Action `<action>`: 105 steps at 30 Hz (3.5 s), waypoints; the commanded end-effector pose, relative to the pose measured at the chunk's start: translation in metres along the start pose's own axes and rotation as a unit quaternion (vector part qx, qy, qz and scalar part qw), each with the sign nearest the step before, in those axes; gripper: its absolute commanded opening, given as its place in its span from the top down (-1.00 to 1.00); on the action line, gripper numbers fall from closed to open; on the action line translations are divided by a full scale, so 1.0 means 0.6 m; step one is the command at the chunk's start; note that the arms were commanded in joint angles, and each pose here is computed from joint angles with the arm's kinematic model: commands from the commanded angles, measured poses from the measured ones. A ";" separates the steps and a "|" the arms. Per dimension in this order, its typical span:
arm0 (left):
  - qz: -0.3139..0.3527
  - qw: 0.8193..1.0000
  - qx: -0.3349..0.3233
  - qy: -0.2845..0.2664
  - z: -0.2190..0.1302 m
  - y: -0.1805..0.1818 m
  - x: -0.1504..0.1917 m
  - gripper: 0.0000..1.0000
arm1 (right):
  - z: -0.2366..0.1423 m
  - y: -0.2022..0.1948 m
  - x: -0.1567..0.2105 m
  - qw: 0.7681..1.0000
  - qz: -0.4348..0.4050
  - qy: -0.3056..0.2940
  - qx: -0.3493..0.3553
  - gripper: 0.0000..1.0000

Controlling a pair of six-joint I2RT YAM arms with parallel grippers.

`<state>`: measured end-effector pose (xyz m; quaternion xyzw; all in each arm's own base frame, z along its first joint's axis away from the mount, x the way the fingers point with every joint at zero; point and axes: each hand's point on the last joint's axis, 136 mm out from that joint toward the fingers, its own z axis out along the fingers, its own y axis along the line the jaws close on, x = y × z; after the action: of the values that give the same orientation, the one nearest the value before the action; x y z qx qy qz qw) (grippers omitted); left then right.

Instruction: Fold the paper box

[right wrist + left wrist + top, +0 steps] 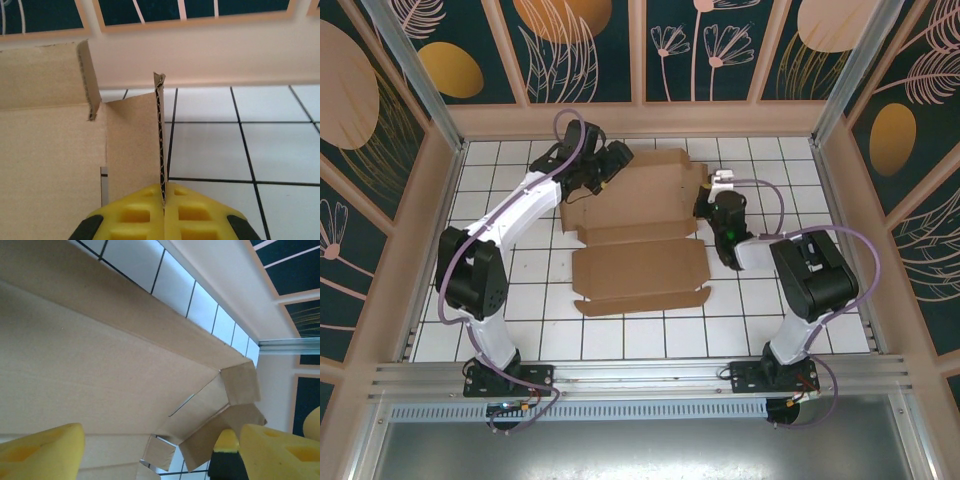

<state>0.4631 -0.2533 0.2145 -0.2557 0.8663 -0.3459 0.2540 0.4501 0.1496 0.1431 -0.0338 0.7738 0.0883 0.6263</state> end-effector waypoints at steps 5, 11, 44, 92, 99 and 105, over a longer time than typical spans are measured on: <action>-0.110 0.994 -0.024 -0.003 0.011 0.027 -0.030 -0.80 | -0.054 0.026 -0.105 0.987 -0.018 -0.159 0.001 1.00; -0.163 0.986 -0.027 -0.023 0.017 0.060 -0.063 -0.69 | -0.069 0.029 -0.104 0.985 -0.020 -0.172 -0.003 1.00; -0.194 0.978 0.080 -0.017 0.034 0.019 -0.080 0.72 | -0.054 0.062 -0.058 0.991 -0.006 -0.126 -0.034 1.00; -0.055 0.939 0.338 0.036 -0.006 0.011 0.018 1.00 | -0.024 0.207 -0.150 0.954 0.002 0.221 -0.202 -0.25; -0.046 0.945 0.320 0.040 0.008 0.024 0.022 1.00 | 0.027 0.215 -0.083 0.948 -0.071 0.259 -0.170 -0.38; -0.048 0.952 0.299 0.045 0.025 0.040 0.026 0.97 | 0.038 0.225 -0.026 0.934 -0.089 0.294 -0.182 -0.34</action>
<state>0.4546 -0.2510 0.1783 -0.2210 0.7195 -0.6084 0.2517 0.4565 0.2884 0.1841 -0.2212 0.8792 0.1825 0.3804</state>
